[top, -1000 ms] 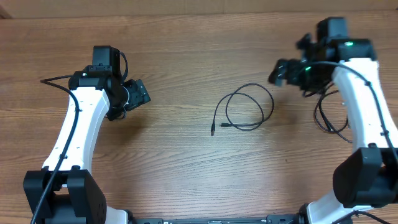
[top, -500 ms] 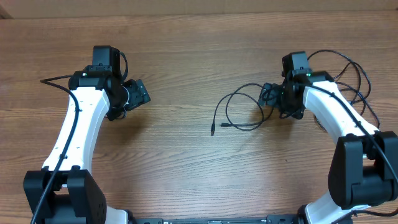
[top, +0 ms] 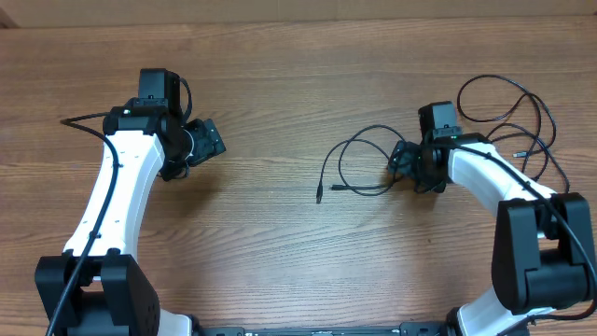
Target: Untangle cables
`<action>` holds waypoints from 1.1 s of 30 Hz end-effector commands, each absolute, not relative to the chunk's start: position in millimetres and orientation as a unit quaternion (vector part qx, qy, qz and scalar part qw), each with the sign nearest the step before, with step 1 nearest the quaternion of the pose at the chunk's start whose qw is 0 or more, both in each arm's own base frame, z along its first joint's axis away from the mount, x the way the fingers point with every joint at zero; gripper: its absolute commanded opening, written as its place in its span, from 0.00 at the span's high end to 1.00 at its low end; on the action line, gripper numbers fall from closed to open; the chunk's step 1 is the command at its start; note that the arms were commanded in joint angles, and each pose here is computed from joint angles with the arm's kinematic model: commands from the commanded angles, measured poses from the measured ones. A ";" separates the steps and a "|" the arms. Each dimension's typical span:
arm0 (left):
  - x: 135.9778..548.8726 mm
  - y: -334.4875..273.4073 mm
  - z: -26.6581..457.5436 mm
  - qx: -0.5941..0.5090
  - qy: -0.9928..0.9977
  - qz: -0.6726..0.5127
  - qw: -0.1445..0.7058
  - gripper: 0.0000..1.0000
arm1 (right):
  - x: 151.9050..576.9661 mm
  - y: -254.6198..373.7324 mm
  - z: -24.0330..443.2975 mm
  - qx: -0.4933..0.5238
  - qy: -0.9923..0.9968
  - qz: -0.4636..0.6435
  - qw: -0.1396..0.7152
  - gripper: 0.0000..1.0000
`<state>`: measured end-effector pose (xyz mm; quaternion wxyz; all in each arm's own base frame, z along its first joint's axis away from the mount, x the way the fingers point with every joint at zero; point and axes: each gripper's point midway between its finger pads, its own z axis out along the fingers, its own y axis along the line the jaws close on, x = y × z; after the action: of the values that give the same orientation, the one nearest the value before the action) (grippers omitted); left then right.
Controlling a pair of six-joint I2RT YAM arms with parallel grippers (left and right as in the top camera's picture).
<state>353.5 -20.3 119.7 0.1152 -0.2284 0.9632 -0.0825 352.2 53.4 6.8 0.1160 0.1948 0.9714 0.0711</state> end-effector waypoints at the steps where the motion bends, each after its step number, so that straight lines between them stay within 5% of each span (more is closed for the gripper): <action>1: 359.1 -21.9 128.8 -0.219 0.963 -0.089 0.128 0.16 | 348.0 67.5 1.3 0.181 0.974 0.079 0.114 0.23; 9: 359.0 -21.9 128.8 -0.219 0.963 -0.089 0.128 0.16 | 346.8 90.6 2.1 0.145 0.979 0.075 0.124 0.30; 13: 359.0 -21.9 128.8 -0.219 0.963 -0.089 0.128 0.16 | 347.5 91.3 2.4 0.145 0.979 0.076 0.125 0.43; 18: 359.1 -21.9 128.8 -0.219 0.963 -0.089 0.128 0.17 | 350.7 97.1 4.3 0.142 0.977 0.092 0.129 0.48; 22: 359.0 -21.9 128.8 -0.219 0.963 -0.089 0.128 0.16 | 353.5 98.1 5.3 0.145 0.976 0.096 0.134 0.66; 33: 358.8 -23.8 129.0 -0.218 0.963 -0.094 0.127 0.17 | 358.5 98.5 6.9 0.147 0.974 0.098 0.144 0.86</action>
<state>353.4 -20.4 119.7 0.1150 -0.2283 0.9632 -0.0826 359.9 98.8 9.5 0.1468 0.1443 0.9737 0.0971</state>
